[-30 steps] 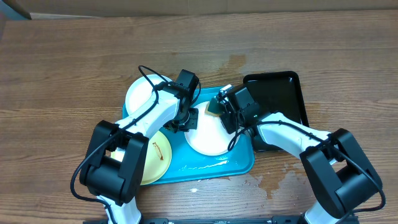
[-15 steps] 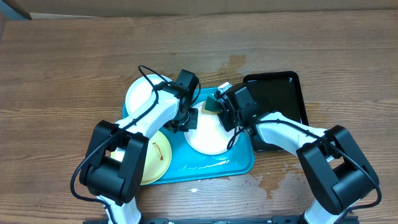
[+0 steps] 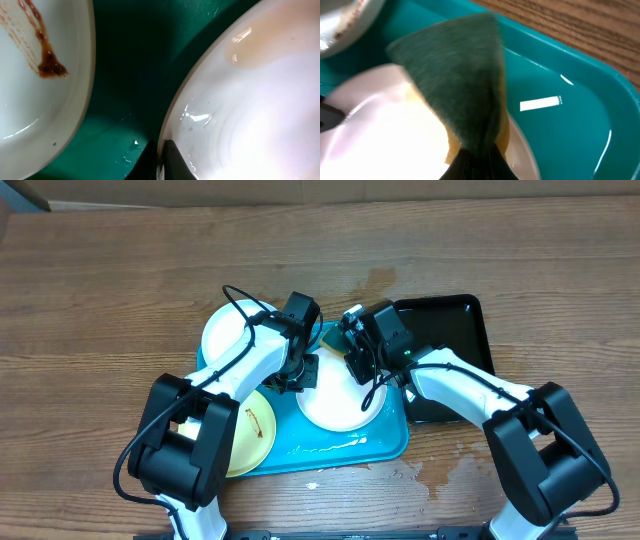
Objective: Clean dirty plates on tray and stack at the side
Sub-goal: 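Return the sponge to the black tray with the right gripper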
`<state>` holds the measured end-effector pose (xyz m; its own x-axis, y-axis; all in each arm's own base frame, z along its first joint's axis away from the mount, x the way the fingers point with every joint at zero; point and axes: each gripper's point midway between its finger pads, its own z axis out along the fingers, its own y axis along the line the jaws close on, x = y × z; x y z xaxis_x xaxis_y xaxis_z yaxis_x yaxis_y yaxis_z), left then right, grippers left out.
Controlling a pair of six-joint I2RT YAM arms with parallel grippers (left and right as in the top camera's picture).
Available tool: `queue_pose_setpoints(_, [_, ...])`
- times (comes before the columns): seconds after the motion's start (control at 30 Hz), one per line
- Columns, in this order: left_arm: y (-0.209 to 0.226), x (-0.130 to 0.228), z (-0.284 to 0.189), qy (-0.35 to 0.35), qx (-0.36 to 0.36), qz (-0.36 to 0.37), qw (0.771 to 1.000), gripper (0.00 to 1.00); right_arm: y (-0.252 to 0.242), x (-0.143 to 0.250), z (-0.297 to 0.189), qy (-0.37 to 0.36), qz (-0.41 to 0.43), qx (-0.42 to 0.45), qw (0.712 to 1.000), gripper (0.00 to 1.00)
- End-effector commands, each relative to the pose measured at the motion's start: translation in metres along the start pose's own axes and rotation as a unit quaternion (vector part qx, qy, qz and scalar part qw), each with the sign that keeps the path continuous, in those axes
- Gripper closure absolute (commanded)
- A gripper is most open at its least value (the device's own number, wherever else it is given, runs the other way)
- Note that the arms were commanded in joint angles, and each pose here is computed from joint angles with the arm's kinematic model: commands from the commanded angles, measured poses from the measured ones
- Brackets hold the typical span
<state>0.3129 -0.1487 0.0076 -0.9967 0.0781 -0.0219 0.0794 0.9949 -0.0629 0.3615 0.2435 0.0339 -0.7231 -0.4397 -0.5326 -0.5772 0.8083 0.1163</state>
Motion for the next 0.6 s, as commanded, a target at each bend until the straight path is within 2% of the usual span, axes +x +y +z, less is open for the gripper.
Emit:
queue_pose_setpoints(0.0, [0.009,0.008,0.01,0.018,-0.024,0.012,0.999,0.96,0.006,-0.043,-0.038,-0.06,-0.002,-0.025,0.998,0.96])
queue_pose_setpoints(0.1, [0.009,0.009,0.01,0.019,-0.024,0.012,0.999,0.96,0.007,-0.057,-0.062,-0.082,0.007,-0.047,0.996,0.96])
queue_pose_setpoints(0.3, [0.009,0.009,0.01,0.02,-0.024,0.01,0.999,0.96,-0.032,-0.065,-0.114,-0.114,0.079,-0.017,0.99,0.96])
queue_pose_setpoints(0.43, [0.009,0.009,0.01,0.019,-0.024,0.009,0.999,0.96,-0.074,-0.041,-0.13,-0.09,0.161,0.022,0.983,0.96])
queue_pose_setpoints(0.57, [0.009,0.009,0.01,0.02,-0.024,0.009,0.999,0.96,-0.111,0.003,-0.133,-0.03,0.269,0.049,0.962,0.96])
